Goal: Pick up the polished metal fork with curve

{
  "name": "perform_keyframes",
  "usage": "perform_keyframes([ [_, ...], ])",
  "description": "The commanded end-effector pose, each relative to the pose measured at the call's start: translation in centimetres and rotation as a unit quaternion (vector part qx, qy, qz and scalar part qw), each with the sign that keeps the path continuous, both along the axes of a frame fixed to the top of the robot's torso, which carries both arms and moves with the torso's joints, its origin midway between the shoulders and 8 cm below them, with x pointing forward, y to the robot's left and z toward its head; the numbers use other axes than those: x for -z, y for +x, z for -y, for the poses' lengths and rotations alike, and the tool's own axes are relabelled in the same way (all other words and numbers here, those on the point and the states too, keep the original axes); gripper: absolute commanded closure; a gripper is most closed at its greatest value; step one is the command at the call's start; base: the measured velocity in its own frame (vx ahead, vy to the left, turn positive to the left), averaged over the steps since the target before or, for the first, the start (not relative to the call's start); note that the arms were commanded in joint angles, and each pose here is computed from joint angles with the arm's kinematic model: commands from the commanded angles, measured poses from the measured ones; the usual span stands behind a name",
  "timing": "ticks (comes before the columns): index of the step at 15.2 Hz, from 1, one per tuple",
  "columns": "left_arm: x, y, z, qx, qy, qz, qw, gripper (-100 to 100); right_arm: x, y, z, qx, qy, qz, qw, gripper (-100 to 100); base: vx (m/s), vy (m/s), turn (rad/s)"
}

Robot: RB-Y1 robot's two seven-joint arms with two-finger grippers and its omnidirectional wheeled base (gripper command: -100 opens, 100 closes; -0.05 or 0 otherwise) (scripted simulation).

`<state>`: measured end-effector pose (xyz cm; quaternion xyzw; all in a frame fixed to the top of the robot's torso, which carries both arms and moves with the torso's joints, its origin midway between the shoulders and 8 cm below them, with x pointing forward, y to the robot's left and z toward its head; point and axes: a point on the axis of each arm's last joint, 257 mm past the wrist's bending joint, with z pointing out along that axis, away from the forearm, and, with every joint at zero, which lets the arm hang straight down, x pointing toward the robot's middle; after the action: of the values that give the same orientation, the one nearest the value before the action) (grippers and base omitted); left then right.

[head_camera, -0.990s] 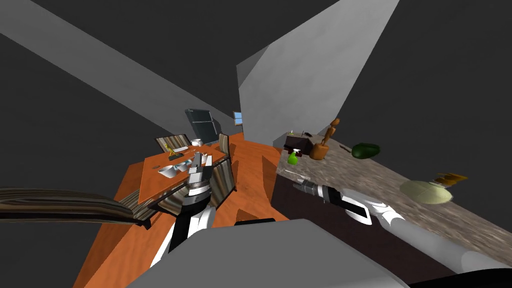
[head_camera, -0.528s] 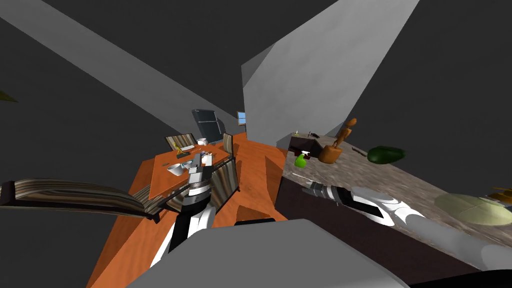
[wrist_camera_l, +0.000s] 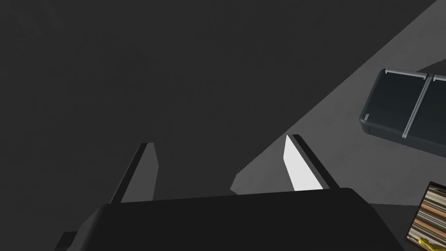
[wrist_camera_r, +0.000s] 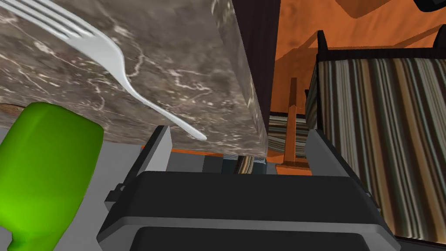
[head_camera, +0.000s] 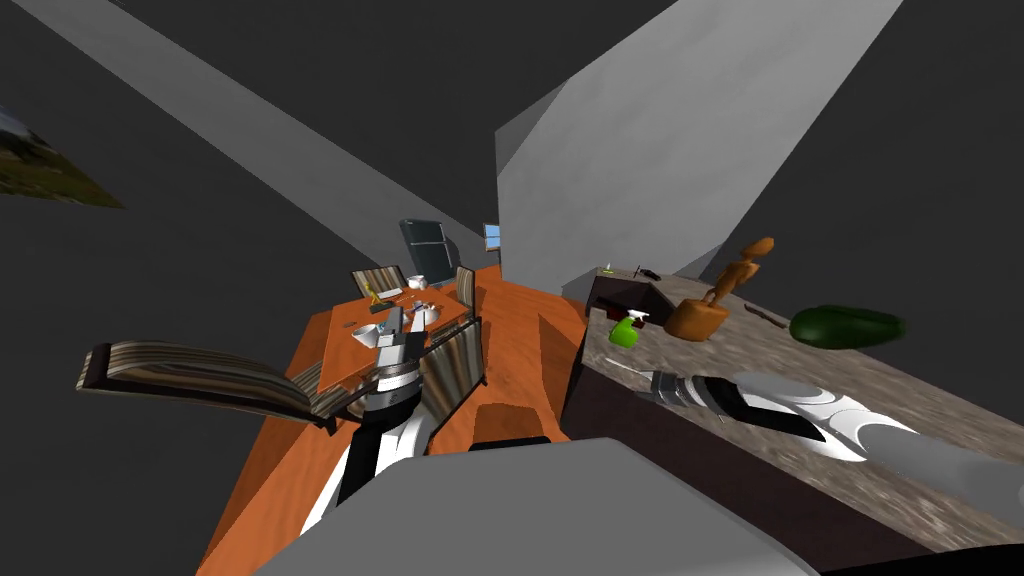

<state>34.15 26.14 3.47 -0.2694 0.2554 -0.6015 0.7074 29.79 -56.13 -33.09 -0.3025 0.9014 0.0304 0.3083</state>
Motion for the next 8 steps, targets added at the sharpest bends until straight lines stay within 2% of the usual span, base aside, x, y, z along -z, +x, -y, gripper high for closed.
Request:
perform_keyframes([
  [1,0.0,0.0,0.0,0.0,0.0,0.0,1.0,0,-0.2,-1.9,2.9,-0.004,-0.04,-0.025,0.9989,-100,0.083,0.06,0.136],
  [2,0.0,0.0,0.0,0.0,0.0,0.0,1.0,0,-0.2,-1.9,2.9,-0.004,-0.04,-0.025,0.9989,-100,0.079,0.057,0.095],
  [4,0.0,0.0,0.0,0.0,0.0,0.0,1.0,0,-0.3,-4.7,6.6,-0.009,-0.087,-0.061,0.9943,-100,0.112,0.063,0.125],
  [6,0.0,0.0,0.0,0.0,0.0,0.0,1.0,0,-0.3,-4.7,6.6,-0.009,-0.087,-0.061,0.9943,-100,0.084,0.04,0.083],
  [8,0.0,0.0,0.0,0.0,0.0,0.0,1.0,0,-0.3,-7.5,9.6,-0.012,-0.123,-0.095,0.9877,-100,0.077,0.032,0.101],
])
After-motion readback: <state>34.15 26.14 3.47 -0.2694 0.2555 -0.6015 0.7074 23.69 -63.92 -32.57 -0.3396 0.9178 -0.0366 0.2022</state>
